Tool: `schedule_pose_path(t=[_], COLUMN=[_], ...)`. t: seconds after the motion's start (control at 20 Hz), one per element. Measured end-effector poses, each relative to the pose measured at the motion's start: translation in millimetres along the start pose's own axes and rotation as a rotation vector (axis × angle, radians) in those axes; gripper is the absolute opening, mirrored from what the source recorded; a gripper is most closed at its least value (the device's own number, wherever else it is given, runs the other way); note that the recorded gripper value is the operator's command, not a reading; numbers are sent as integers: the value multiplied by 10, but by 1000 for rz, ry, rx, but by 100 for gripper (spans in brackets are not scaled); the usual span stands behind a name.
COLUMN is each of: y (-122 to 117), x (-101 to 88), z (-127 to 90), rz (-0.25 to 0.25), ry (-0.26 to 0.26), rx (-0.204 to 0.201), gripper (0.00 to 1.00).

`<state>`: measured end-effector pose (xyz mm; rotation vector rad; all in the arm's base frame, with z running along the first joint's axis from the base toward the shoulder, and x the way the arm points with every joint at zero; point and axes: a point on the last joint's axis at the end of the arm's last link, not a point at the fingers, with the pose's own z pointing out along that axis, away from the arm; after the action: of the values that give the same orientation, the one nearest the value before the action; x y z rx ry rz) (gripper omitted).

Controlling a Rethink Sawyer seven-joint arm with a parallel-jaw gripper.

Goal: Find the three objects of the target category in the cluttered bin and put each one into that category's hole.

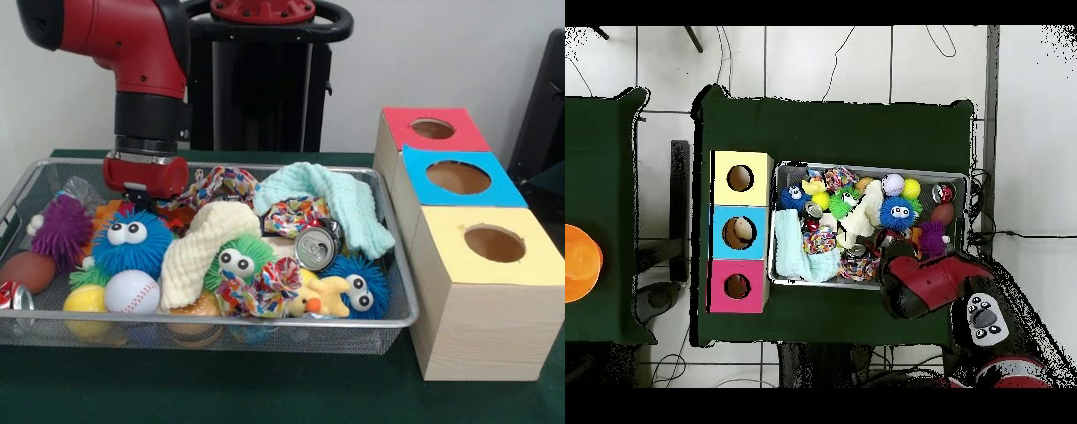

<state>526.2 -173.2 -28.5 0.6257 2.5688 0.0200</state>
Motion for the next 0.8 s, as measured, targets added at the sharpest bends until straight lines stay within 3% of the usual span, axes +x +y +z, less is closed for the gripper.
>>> schedule_pose_path(t=[0.8], y=[28], x=[-1], z=[-2], rz=[-1], ry=[5], rx=[5], gripper=[0])
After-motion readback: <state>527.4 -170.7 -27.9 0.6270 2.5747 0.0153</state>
